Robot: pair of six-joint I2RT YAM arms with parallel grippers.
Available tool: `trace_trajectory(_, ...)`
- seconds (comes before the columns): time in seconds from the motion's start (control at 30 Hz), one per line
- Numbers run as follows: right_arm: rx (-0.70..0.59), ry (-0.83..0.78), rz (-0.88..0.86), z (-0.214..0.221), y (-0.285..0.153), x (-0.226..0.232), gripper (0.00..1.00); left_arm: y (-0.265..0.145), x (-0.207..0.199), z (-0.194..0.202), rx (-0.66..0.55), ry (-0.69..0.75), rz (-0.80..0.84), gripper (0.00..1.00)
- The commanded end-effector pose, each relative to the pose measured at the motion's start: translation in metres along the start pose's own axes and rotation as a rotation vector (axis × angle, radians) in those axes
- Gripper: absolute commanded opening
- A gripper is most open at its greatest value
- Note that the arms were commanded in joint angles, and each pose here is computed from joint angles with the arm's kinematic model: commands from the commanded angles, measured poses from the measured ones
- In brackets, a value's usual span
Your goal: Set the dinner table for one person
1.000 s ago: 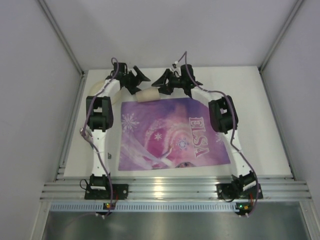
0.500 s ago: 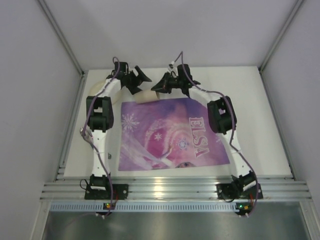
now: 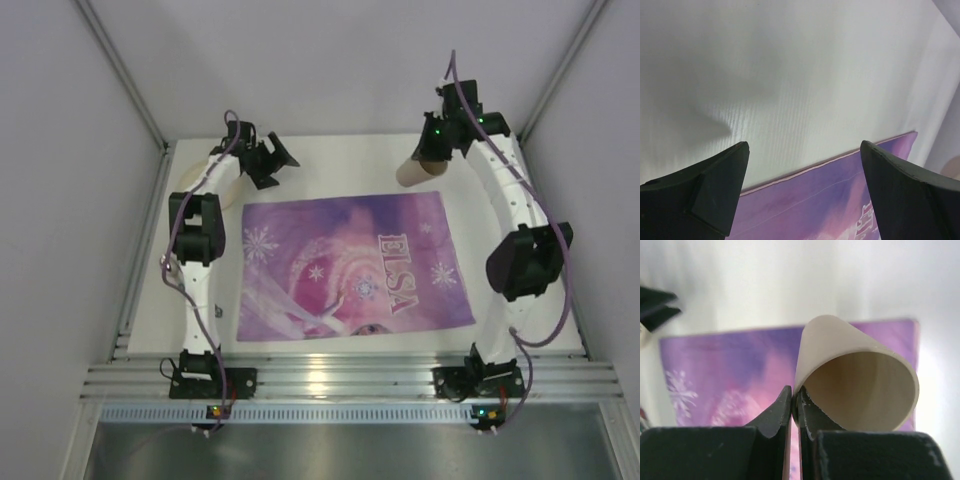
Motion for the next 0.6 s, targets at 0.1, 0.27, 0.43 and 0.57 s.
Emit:
trace_trajectory(0.1,0.197,-0.153,0.270,0.070,-0.024,-0.018,0.00,-0.035,-0.021,-0.010,-0.081,0.067,-0.071,0.98)
trace_trajectory(0.27,0.214,-0.247,0.397,0.081,-0.020,-0.021,0.00,-0.040,-0.017,-0.002,-0.060,0.081,-0.091,0.98)
trace_trajectory(0.43,0.184,-0.261,0.467,0.078,-0.009,-0.027,0.00,-0.052,-0.015,0.008,-0.056,0.095,-0.122,0.98)
trace_trajectory(0.57,0.139,-0.237,0.458,0.078,0.000,-0.027,0.00,-0.058,-0.012,0.014,-0.046,0.098,-0.131,0.98)
Point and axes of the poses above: each gripper's point midway between its finger pads, its own y axis out along the fingers, its own x axis along the line the jaws close on, z = x × y, the point moved 10 cm from there along -y, back along the fingers, and after that the axes turned 2 degrees about y, right-handed, at the moved point
